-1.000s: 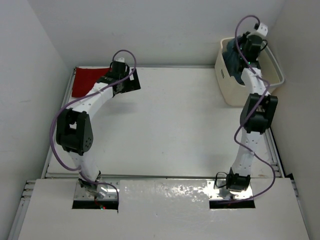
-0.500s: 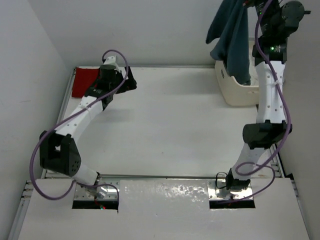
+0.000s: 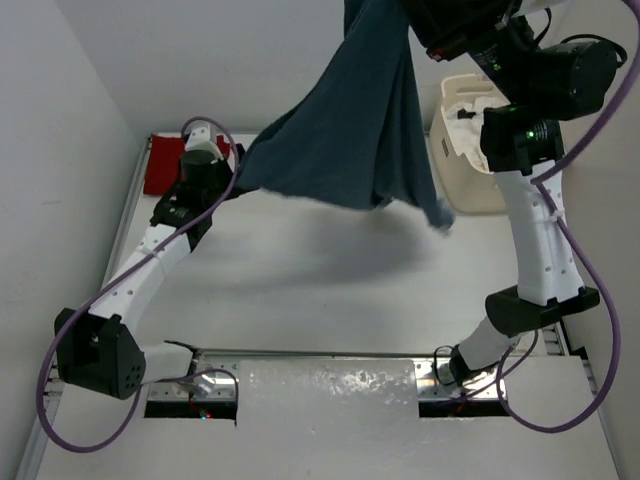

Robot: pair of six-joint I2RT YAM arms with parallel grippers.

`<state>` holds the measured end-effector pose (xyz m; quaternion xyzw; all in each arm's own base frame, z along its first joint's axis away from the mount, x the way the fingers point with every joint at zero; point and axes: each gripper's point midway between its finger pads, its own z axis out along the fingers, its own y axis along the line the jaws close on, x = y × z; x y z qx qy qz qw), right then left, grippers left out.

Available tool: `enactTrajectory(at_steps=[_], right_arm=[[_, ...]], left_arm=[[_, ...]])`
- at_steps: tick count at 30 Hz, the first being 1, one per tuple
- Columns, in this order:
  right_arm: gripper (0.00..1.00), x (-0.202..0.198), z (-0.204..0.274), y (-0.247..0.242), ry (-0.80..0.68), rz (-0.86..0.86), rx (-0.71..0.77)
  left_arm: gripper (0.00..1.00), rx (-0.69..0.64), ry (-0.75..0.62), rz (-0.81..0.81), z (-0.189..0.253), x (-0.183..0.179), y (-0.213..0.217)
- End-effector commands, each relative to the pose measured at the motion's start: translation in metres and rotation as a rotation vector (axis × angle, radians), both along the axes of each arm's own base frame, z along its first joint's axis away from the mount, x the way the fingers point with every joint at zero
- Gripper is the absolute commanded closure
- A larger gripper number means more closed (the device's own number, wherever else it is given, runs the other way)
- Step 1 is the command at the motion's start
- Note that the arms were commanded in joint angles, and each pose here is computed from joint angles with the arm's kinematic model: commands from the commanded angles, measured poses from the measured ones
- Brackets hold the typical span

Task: Fold and stack the t-shirts
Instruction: Move the tshirt to the center of the board

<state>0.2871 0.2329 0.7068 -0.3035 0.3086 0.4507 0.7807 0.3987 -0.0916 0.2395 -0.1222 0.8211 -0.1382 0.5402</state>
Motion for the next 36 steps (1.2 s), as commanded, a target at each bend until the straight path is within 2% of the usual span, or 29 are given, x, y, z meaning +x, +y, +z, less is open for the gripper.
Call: enactTrajectory(at_steps=[1, 4, 5, 7, 8, 9, 12, 13, 14, 15, 16, 17, 19, 22, 25, 27, 29, 31, 32, 36], right_arm=[[1.0, 0.017, -0.014, 0.013, 0.081, 0.096, 0.014], [1.0, 0.047, -0.057, 0.023, 0.187, 0.098, -0.039], [1.0, 0.074, -0.095, 0.026, 0.271, 0.066, -0.071], [1.0, 0.089, -0.123, 0.014, 0.332, 0.003, -0.073], [1.0, 0.114, -0.178, 0.008, 0.456, -0.038, -0.091], [1.0, 0.132, -0.225, -0.017, 0.555, -0.126, -0.066], [1.0, 0.156, -0.3, -0.073, 0.703, -0.293, -0.03], [0.99, 0.155, -0.353, -0.084, 0.797, -0.336, -0.059], [0.91, 0.155, -0.382, -0.093, 0.806, -0.399, -0.124], [0.38, 0.15, -0.421, -0.097, 0.894, -0.43, -0.199], [0.05, 0.141, -0.46, -0.1, 0.962, -0.456, -0.271], [0.01, 0.133, -0.485, -0.103, 0.985, -0.48, -0.349], [0.01, 0.112, -0.534, -0.107, 1.121, -0.491, -0.425], [0.01, 0.089, -0.555, -0.11, 1.165, -0.508, -0.508], [0.01, 0.069, -0.568, -0.122, 1.159, -0.679, -0.668], [0.01, 0.049, -0.58, -0.117, 1.175, -0.715, -0.783], [0.01, 0.029, -0.595, -0.105, 1.224, -0.673, -0.831], [0.01, 0.006, -0.615, -0.099, 1.291, -0.623, -0.874], [0.01, -0.004, -0.622, -0.094, 1.305, -0.594, -0.893], [0.01, -0.044, -0.653, -0.097, 1.395, -0.537, -0.971]], left_arm=[[0.0, -0.032, -0.093, 0.095, 0.033, -0.012, 0.02], [0.0, -0.031, -0.088, 0.15, 0.03, -0.026, 0.031], [0.0, -0.023, -0.068, 0.168, 0.025, -0.032, 0.036], [0.0, -0.018, -0.072, 0.229, 0.028, -0.041, 0.048], [0.0, -0.009, -0.045, 0.253, 0.022, -0.047, 0.053], [0.0, -0.004, -0.029, 0.286, 0.022, -0.053, 0.059], [0.0, -0.002, 0.006, 0.328, 0.017, -0.061, 0.066], [0.0, 0.005, 0.013, 0.351, 0.017, -0.063, 0.071], [0.0, 0.014, 0.042, 0.366, 0.01, -0.067, 0.074], [0.0, 0.018, 0.057, 0.388, 0.007, -0.068, 0.077], [0.0, 0.031, 0.097, 0.392, -0.001, -0.072, 0.078], [0.0, 0.032, 0.118, 0.403, -0.004, -0.074, 0.079], [0.0, 0.017, 0.177, 0.402, -0.016, -0.075, 0.074], [0.0, -0.009, 0.313, 0.31, -0.044, -0.086, 0.055], [0.0, -0.063, 0.456, 0.197, -0.076, -0.106, 0.031], [0.0, -0.107, 0.549, 0.131, -0.099, -0.126, 0.017], [0.0, -0.136, 0.566, 0.067, -0.105, -0.137, 0.004], [0.0, -0.164, 0.552, -0.072, -0.111, -0.144, -0.022], [0.0, -0.149, 0.539, -0.151, -0.11, -0.149, -0.041], [0.0, -0.074, 0.497, -0.298, -0.115, -0.146, -0.088]])
